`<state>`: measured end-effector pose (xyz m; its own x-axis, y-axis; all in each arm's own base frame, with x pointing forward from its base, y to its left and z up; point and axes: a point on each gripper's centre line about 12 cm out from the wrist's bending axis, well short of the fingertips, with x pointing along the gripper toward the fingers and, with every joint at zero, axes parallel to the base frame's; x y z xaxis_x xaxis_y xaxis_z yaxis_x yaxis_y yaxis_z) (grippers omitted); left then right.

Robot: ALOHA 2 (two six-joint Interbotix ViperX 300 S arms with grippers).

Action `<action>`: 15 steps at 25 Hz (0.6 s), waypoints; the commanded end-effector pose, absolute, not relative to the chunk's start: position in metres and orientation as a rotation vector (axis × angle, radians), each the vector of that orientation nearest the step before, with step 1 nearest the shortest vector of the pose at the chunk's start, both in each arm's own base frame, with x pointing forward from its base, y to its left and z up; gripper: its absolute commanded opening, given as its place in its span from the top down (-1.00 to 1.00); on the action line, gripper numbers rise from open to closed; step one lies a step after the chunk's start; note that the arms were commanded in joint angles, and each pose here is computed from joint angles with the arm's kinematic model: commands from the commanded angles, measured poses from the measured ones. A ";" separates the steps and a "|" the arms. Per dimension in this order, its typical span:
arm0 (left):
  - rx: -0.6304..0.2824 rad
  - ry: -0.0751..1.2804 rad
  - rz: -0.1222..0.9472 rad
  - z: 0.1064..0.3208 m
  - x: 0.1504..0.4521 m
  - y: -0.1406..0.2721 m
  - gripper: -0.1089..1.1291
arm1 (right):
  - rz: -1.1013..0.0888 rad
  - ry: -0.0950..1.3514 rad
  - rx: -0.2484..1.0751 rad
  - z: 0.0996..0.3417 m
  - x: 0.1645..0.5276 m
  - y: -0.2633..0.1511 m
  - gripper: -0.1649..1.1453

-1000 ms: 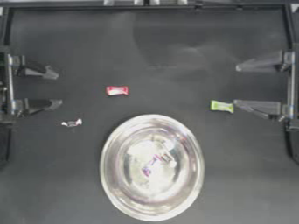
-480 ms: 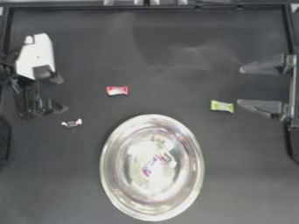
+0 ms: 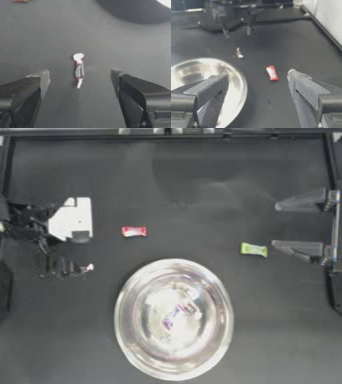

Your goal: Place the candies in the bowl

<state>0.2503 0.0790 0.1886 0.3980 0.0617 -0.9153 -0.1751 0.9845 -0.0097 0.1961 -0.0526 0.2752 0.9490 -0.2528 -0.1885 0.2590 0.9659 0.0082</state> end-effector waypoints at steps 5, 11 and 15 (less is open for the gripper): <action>-0.106 1.180 0.192 0.171 0.250 0.077 -0.81 | -0.266 0.168 0.041 0.280 0.197 -0.054 -0.75; -0.116 1.230 0.189 0.151 0.254 0.078 -0.81 | -0.268 0.166 0.041 0.279 0.196 -0.054 -0.75; -0.134 1.275 0.187 0.136 0.256 0.077 -0.81 | -0.269 0.156 0.042 0.281 0.195 -0.053 -0.75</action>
<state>0.2527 0.0770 0.1326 0.2611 0.0595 -0.9635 -0.2170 0.9762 0.0015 0.1939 -0.0523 0.2755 0.9506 -0.2563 -0.1754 0.2626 0.9648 0.0137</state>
